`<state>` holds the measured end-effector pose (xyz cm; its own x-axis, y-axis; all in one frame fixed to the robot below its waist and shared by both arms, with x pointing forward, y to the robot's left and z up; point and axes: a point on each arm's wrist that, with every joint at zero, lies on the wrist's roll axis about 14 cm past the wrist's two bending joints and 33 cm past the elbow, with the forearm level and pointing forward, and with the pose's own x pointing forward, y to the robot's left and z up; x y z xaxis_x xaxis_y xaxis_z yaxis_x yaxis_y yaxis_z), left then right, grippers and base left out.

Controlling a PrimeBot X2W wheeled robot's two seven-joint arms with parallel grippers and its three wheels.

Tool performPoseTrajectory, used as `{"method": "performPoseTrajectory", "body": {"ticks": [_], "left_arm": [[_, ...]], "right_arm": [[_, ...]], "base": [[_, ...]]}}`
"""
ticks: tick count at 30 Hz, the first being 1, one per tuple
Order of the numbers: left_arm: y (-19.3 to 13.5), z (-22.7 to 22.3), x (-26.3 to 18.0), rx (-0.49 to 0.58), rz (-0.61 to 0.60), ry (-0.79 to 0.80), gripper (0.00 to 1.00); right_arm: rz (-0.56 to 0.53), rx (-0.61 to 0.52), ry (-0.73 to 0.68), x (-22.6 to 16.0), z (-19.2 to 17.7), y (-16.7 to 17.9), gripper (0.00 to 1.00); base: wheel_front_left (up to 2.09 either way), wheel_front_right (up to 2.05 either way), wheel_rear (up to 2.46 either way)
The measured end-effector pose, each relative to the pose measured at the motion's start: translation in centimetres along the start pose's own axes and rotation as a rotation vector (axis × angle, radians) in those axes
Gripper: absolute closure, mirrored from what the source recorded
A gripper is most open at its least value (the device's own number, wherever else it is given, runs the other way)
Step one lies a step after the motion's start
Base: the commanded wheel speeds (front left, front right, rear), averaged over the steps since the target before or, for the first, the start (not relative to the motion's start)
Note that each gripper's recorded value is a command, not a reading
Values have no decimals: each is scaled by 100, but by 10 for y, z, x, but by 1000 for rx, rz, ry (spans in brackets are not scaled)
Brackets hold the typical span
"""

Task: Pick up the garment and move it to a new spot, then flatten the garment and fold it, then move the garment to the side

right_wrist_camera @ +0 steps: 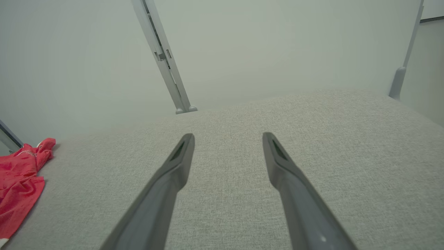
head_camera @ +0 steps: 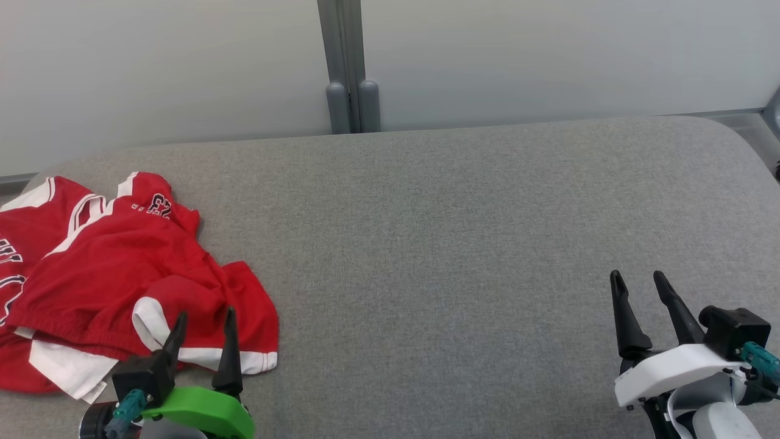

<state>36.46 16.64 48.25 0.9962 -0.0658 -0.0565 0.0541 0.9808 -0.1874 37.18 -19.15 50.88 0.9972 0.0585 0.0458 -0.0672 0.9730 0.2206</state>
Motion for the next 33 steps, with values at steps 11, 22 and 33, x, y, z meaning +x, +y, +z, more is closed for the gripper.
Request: {"method": "performPoseTrajectory", "body": {"ticks": [11,22,33], "left_arm": [[0,-8,-5,71,-14,9,0],[-1,-14,-11,82,-27,7,0],[-8,-16,-11,135,-57,-3,0]], "right_arm": [[8,-87,-2,-2,-2,0,0],[13,-135,20,-7,-12,0,0],[17,-205,14,-10,-12,-2,0]], "base": [[0,0,0],[0,0,0],[0,0,0]]}}
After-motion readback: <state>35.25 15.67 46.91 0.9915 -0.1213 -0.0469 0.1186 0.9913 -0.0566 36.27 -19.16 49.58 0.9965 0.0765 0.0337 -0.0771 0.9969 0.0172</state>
